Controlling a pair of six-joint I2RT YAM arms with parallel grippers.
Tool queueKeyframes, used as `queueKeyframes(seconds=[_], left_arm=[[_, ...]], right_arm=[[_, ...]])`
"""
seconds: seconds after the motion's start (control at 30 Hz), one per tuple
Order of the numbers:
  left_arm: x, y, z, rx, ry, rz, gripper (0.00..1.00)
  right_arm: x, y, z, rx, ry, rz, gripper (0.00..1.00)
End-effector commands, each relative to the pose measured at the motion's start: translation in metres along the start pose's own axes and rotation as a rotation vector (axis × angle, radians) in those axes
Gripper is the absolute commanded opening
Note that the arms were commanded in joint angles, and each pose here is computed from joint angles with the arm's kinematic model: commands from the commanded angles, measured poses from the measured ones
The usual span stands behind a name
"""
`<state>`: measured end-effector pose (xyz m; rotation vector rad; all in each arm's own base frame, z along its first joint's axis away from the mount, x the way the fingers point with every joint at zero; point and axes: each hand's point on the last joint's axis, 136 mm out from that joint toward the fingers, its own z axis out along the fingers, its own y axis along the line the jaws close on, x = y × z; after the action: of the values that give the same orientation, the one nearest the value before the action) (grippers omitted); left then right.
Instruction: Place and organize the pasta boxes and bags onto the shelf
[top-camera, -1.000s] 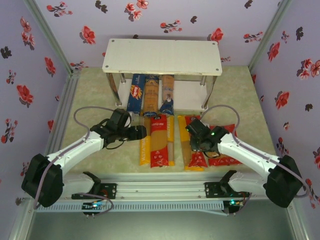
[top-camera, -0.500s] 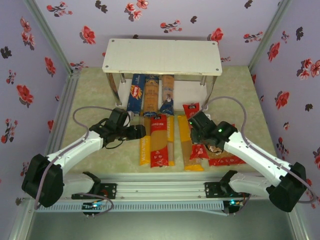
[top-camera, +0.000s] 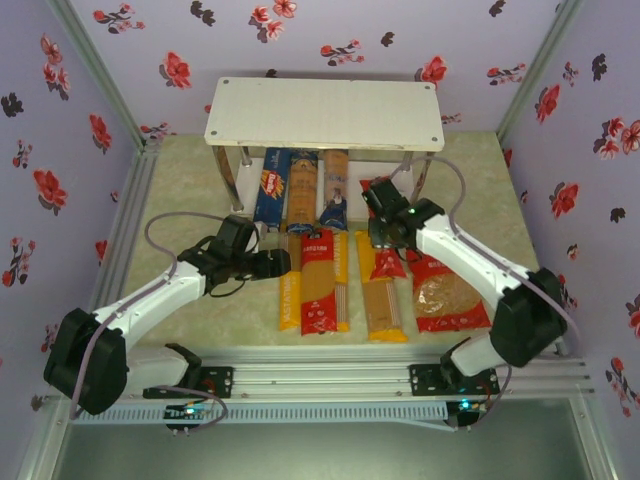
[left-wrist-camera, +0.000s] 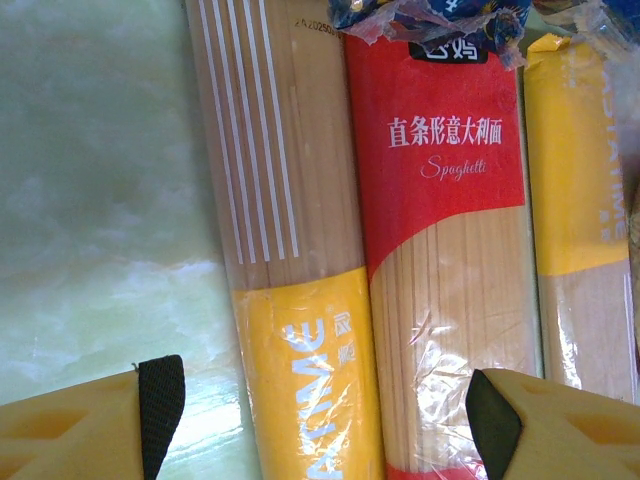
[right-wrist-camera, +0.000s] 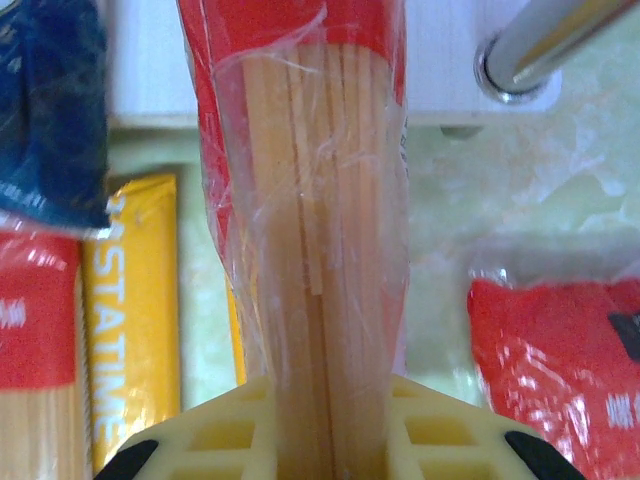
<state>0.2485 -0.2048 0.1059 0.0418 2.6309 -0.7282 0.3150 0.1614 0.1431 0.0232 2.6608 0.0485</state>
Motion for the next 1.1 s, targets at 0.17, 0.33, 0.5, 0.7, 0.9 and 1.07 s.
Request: queueKeyframes(seconds=[0.17, 0.33, 0.5, 0.7, 0.9, 1.07], left_arm=[[-0.004, -0.002, -0.009, 0.019, -0.016, 0.015, 0.78], [-0.003, 0.001, -0.01, 0.014, -0.015, 0.005, 0.78], [-0.001, 0.003, -0.01, 0.009, -0.01, -0.002, 0.78], [-0.002, 0.004, -0.009, 0.006, -0.008, -0.007, 0.78], [0.0, 0.005, -0.009, -0.003, 0.002, -0.012, 0.78], [0.001, 0.007, -0.011, -0.008, -0.001, -0.015, 0.78]], right_arm=[[-0.092, 0.007, 0.007, -0.01, -0.194, 0.018, 0.0], [-0.108, -0.008, 0.024, 0.047, -0.19, 0.001, 0.0], [-0.123, -0.021, 0.032, 0.092, -0.213, -0.017, 0.0], [-0.136, -0.03, 0.045, 0.135, -0.228, -0.025, 0.0], [-0.144, -0.032, 0.054, 0.157, -0.255, -0.018, 0.0], [-0.15, -0.032, 0.05, 0.158, -0.302, -0.014, 0.0]])
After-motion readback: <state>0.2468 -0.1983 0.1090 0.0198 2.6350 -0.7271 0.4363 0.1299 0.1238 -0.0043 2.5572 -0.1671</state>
